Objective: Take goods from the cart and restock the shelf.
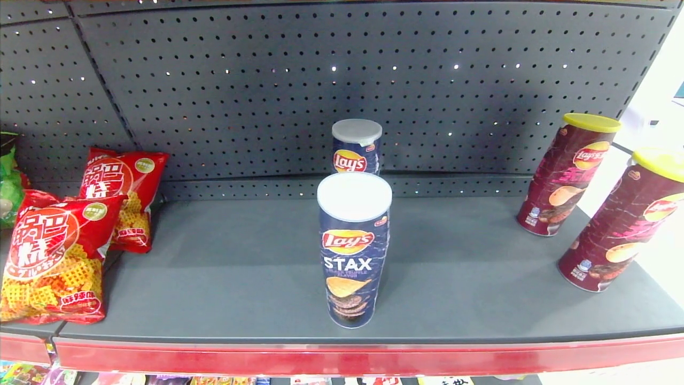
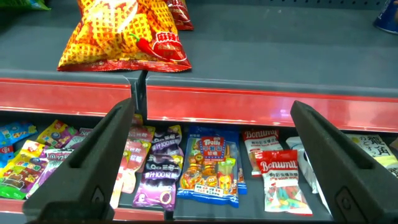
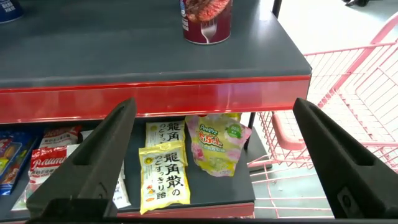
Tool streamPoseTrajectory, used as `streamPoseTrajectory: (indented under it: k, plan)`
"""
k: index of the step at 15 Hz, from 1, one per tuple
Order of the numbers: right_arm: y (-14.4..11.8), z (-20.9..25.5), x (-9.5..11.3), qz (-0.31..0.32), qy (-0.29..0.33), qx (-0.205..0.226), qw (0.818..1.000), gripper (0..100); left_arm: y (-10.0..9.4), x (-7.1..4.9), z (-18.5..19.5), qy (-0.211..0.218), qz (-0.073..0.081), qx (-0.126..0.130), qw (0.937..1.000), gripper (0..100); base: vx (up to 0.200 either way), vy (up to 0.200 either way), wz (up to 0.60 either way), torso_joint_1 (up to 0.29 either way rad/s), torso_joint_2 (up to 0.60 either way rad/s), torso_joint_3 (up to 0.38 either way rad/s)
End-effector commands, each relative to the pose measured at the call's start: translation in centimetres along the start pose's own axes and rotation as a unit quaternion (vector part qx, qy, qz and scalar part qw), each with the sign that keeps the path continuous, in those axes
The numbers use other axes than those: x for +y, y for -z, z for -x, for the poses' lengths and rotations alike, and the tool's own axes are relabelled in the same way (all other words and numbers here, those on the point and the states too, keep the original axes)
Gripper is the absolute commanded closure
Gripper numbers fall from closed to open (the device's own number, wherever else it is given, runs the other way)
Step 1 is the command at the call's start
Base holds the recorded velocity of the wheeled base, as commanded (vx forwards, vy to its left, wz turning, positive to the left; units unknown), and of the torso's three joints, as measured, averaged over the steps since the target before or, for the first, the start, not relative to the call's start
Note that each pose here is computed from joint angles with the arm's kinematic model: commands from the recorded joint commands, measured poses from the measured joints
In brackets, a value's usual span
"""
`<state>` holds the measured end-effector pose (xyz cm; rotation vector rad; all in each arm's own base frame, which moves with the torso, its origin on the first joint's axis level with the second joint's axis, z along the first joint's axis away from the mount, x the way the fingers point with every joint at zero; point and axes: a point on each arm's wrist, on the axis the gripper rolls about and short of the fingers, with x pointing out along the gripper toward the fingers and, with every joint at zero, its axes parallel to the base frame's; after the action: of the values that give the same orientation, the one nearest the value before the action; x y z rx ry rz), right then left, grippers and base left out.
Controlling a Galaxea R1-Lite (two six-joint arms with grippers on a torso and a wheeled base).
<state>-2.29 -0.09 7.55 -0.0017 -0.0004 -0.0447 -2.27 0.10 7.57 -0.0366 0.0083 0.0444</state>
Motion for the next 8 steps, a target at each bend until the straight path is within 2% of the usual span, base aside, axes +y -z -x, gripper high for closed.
streamPoseTrajectory:
  k: [1,8]
  plan:
    - [0.0,-0.01,0.0,0.0,0.001,0.001,1.0,0,0.0,0.0,-0.01,0.0,0.0,0.001,1.0,0,0.0,0.0,0.0,0.0,0.0,0.0]
    - [0.0,-0.01,0.0,0.0,0.0,0.001,1.0,0,0.0,0.0,-0.01,0.0,0.001,0.001,1.0,0,0.0,0.0,0.0,0.0,0.0,0.0]
